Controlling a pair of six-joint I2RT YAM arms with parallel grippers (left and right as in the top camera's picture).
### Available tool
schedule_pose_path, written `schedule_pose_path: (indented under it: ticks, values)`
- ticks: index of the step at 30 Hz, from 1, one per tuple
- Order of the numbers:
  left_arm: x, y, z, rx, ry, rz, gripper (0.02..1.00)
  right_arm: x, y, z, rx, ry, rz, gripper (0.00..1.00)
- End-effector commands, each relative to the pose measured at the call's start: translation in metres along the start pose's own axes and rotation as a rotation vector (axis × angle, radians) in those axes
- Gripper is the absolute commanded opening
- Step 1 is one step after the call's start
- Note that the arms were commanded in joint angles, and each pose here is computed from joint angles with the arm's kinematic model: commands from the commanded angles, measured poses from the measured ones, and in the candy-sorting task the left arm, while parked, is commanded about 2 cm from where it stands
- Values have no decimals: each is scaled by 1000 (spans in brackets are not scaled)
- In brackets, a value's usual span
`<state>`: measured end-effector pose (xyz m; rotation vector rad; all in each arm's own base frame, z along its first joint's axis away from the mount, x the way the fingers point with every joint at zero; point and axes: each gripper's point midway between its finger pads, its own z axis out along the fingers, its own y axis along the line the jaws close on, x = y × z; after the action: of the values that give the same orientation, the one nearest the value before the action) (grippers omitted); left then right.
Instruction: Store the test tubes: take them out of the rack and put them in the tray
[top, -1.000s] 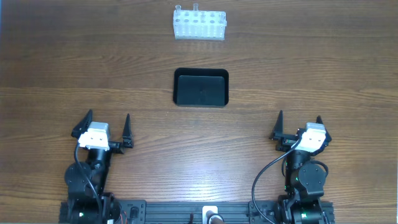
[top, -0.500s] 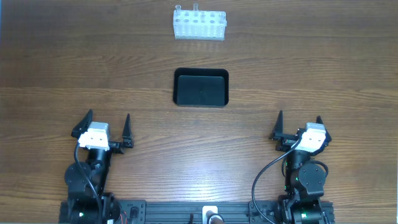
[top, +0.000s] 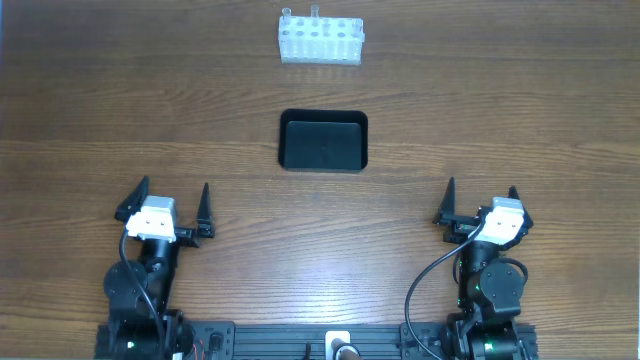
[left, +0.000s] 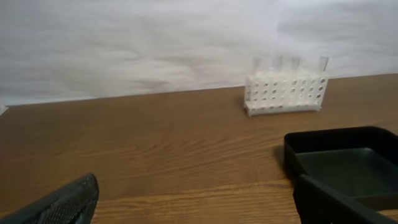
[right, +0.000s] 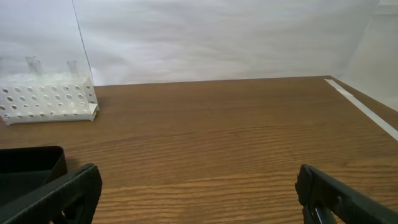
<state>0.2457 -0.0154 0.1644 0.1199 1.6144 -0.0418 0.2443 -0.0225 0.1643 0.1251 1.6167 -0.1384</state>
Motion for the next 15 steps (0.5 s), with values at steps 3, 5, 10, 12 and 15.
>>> schedule_pose_path:
  ticks: [3,5,10,12,15]
  values:
    - [-35,-14,7,78,-131,-23,998,1,-2,0,13,-1,2,991]
    - [-45,-16,12,89,-157,-47,998,2,-2,0,13,0,2,991]
    - [-63,-21,41,120,-154,-74,996,2,-2,0,13,0,2,993]
    - [-67,-23,56,131,-115,-80,998,1,-2,0,13,-1,2,991]
    - [-75,-33,86,161,-61,-84,998,1,-2,0,13,-1,2,991]
